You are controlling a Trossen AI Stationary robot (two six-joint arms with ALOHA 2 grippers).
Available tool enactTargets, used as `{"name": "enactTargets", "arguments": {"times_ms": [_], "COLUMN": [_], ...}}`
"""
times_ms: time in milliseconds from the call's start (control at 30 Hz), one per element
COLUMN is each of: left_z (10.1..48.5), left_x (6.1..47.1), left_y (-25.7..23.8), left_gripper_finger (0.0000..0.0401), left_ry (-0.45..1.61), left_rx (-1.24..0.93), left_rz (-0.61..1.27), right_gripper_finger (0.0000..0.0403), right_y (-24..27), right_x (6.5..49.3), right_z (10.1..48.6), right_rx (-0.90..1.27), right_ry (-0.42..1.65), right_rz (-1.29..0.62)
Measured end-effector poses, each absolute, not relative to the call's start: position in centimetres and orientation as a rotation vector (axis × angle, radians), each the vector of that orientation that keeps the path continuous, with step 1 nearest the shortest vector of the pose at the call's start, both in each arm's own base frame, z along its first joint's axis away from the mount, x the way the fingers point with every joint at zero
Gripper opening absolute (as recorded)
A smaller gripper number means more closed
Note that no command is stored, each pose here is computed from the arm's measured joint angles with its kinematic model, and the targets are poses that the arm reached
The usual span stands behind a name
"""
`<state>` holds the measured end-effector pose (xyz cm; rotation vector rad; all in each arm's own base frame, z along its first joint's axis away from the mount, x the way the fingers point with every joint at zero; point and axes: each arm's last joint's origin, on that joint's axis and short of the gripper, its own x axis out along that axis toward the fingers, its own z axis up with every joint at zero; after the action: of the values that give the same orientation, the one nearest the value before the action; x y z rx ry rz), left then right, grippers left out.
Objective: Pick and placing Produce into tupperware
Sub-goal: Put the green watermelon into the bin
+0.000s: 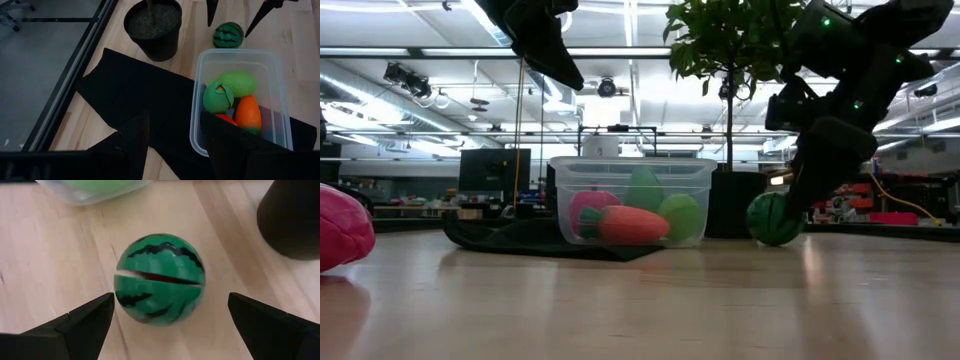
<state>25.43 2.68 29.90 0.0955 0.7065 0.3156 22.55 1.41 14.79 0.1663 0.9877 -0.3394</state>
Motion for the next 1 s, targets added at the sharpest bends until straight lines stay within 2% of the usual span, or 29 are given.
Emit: {"name": "enactTargets", "arguments": {"times_ms": [400,600,767,1000], "left_z": [29.9,29.9,29.9,29.8], "left_x": [25.4,25.4,25.4,25.4], "left_y": [2.7,2.7,2.7,2.7], "left_gripper_finger": [0.0185,0.0185,0.0185,0.0185], "left_ry": [0.706,0.705,0.708,0.714], "left_rx": [0.094,0.090,0.077,0.078], "left_rz": [0.316,0.317,0.323,0.322], "right_gripper_finger": [0.0397,0.0397,0.0396,0.0367], "right_y": [0.1,0.3,0.3,0.4], "right_x": [23.3,24.0,25.3,26.4], "right_z": [15.1,13.3,12.4,12.0], "right_rx": [0.196,0.226,0.240,0.241], "right_ry": [0.928,0.995,0.940,0.959], "right_rz": [-0.323,-0.262,-0.262,-0.248]}}
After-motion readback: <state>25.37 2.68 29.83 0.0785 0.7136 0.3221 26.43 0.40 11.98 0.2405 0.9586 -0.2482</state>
